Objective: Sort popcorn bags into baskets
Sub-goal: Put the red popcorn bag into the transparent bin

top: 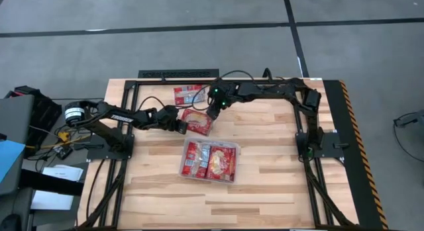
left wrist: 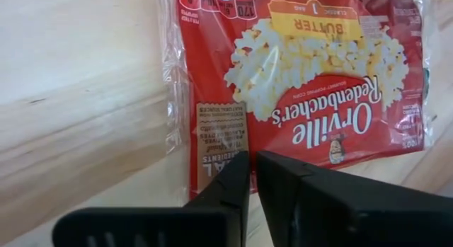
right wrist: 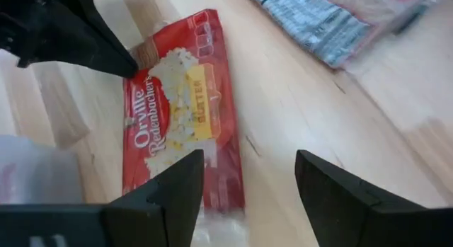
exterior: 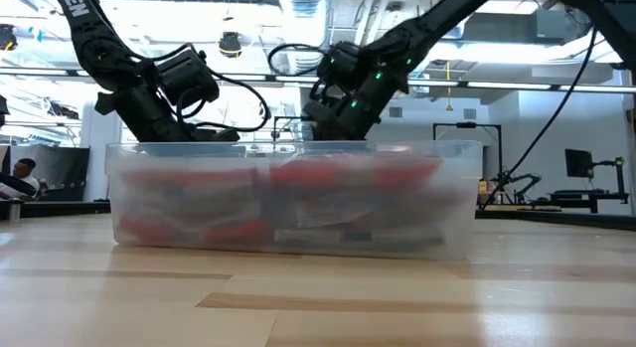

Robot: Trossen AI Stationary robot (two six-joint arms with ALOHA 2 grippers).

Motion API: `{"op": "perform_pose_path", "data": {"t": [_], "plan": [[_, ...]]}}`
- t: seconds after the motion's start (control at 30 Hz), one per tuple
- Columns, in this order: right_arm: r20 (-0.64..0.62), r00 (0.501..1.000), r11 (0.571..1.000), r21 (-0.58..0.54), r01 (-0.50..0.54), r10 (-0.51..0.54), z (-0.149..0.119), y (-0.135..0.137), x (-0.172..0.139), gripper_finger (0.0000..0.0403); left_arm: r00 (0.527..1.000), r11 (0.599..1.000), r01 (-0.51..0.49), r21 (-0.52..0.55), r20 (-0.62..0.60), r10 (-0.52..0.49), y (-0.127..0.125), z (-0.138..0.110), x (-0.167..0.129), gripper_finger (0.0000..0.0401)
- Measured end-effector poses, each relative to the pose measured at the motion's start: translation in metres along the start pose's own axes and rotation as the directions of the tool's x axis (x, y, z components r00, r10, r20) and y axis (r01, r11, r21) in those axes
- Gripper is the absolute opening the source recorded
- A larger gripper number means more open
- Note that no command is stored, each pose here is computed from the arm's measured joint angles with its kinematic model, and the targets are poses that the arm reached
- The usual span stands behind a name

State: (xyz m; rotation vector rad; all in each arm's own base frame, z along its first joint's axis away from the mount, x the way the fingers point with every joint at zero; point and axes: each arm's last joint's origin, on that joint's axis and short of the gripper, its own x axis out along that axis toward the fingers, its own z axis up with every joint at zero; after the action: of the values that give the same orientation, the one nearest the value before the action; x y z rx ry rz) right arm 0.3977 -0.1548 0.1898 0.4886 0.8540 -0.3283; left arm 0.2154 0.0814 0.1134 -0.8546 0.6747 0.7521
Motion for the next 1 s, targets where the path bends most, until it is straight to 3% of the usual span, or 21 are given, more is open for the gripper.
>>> {"op": "perform_pose_path", "data": {"t": [0.2, 0.3, 0.47, 0.9, 1.0], "plan": [[-0.052, 0.998, 0.999, -0.003, -0.047, 0.047, -0.01, -0.003, 0.029, 0.0273, 1.0, 1.0, -0.006, 0.0, 0.003, 0.006, 0.0, 0.0, 0.0, 0.0016], [-0.122, 0.992, 1.0, 0.015, 0.015, -0.013, -0.023, -0.007, 0.041, 0.0291, 1.0, 1.0, -0.009, -0.001, 0.005, 0.009, 0.0, 0.0, 0.0, 0.0016], [-0.072, 0.997, 1.0, 0.016, 0.008, -0.007, -0.017, -0.002, 0.038, 0.0309, 1.0, 1.0, -0.015, 0.0, 0.003, 0.015, 0.001, 0.0, 0.0, 0.0016], [-0.119, 0.993, 0.994, 0.109, -0.004, 0.017, -0.023, 0.002, 0.04, 0.0278, 1.0, 0.999, -0.021, -0.026, 0.016, 0.022, 0.001, 0.0, 0.0, 0.0016], [-0.123, 0.984, 0.987, 0.111, -0.118, 0.131, -0.023, 0.01, 0.042, 0.0262, 1.0, 0.999, -0.023, -0.027, 0.017, 0.023, 0.001, 0.0, 0.0, 0.0016]]}}
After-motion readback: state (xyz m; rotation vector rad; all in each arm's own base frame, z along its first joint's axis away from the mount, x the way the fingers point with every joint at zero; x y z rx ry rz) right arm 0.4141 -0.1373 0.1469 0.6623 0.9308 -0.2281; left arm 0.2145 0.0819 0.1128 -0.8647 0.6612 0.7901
